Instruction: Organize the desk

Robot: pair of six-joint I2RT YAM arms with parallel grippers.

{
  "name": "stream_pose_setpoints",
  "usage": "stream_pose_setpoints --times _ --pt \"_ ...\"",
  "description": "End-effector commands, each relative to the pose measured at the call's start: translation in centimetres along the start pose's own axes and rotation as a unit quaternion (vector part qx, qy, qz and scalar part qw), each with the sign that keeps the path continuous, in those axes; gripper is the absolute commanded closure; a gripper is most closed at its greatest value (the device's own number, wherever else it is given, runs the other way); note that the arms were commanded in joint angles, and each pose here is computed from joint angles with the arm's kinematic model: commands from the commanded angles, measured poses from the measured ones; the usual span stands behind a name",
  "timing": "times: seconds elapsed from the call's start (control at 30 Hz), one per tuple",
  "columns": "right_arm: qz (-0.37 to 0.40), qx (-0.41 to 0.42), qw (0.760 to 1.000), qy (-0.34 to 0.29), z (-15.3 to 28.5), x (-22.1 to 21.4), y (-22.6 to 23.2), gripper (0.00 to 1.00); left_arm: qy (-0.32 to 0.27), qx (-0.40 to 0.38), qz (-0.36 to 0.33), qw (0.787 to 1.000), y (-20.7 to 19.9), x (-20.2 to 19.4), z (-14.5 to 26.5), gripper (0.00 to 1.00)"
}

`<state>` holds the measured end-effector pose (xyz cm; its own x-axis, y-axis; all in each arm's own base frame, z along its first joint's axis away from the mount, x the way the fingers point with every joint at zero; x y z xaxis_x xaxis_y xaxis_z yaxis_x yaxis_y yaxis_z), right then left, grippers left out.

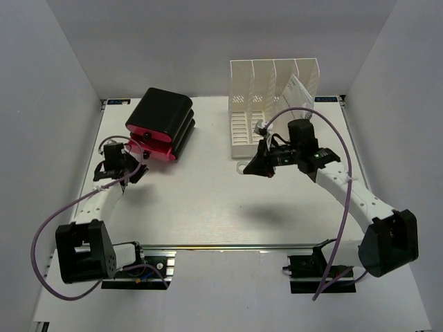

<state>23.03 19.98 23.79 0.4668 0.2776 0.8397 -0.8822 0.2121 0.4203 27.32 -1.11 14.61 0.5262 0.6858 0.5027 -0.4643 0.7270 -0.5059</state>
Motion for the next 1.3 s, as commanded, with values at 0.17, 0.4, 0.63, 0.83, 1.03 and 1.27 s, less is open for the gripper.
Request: stream_pose_setpoints --times 0.17,0.4,0.63,0.83,1.03,1.27 --pt "0.085 0.015 0.994 -0.073 3.1 2.7 1.9 1.00 -0.080 0.054 0.026 0.995 -1.6 4.9 -1.4 0.97" --pt "0.098 0.011 0.991 -0.091 4.3 2.9 2.3 1.00 -0.065 0.087 0.031 0.994 -2.0 6.2 -3.4 0.92" --pt "0.096 0.007 0.991 -0.097 4.9 2.9 2.1 1.00 -0.045 0.079 0.024 0.996 -2.4 6.3 -4.2 0.84" --pt "0.093 0.002 0.991 -0.099 5.0 2.7 1.7 1.00 -0.025 0.062 0.013 0.998 -2.9 6.3 -5.1 0.66" --pt "0.088 0.002 0.991 -0.098 5.2 2.6 1.3 1.00 -0.018 0.055 0.007 0.998 -3.2 6.5 -5.5 0.56" --pt "0.088 0.002 0.991 -0.100 5.4 2.6 1.2 1.00 -0.018 0.069 0.010 0.997 -2.7 6.1 -4.7 0.68"
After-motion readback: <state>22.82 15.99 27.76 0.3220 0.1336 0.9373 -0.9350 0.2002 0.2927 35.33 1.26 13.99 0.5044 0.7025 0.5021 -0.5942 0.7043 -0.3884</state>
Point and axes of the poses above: each gripper's point midway between its finger pads, its own z axis back along the fingers, its own y axis along the line the jaws close on, x = y × z, the point moved 7 cm from there along z, back along the fingers, and after that the axes turned 5 degrees about -z, right-handed, at the moved point
